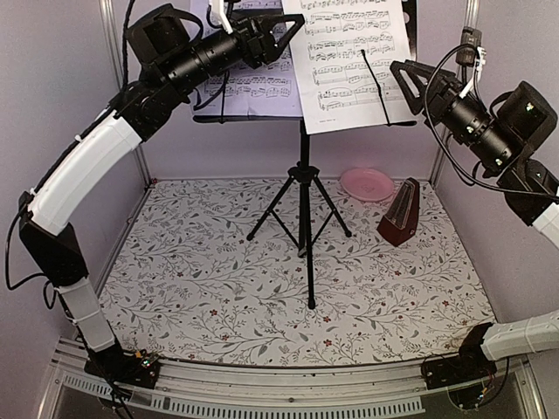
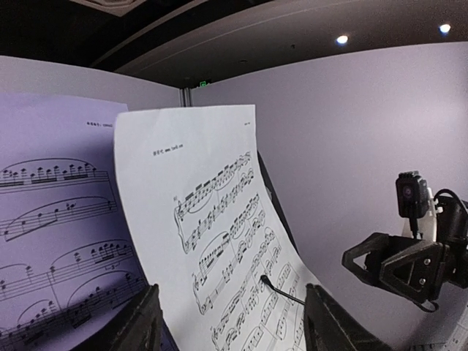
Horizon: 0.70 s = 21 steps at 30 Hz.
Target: Set up the instrument practice props
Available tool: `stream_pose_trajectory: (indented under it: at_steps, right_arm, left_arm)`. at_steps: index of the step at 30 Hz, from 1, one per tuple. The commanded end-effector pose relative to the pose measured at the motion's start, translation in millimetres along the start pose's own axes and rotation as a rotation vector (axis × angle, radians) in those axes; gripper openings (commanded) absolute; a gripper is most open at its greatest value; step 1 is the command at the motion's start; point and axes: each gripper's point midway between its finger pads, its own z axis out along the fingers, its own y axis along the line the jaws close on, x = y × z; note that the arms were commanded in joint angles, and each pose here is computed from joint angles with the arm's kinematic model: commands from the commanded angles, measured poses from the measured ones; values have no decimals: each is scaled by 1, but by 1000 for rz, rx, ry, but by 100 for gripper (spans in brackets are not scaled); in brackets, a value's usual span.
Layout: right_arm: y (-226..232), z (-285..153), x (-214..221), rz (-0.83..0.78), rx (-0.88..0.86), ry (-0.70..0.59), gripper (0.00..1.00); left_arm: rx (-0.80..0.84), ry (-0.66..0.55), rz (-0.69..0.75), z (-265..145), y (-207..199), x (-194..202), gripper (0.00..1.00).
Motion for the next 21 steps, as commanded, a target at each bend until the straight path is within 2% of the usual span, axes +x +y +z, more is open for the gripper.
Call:
stream_pose_trajectory:
  at_steps: [1, 6, 10, 18, 21]
  right_arm:
    - [-24, -11, 1, -57, 131, 30, 54]
    - [-53, -19, -4, -87, 223, 66, 53]
    - [-66, -21, -5, -64, 209, 108, 53]
    - [-61, -26, 5, 14, 110, 184, 53]
    - [-68, -27, 10, 28, 119, 204, 53]
  left_arm:
    - [-101, -1, 38, -15, 1, -13, 68]
    - [-191, 4, 54, -34, 3, -22, 67]
    - [-202, 58, 81, -38, -8, -13, 67]
    - [-193, 219, 34, -48, -38, 41, 67]
    - [-188, 224, -21, -56, -46, 54, 67]
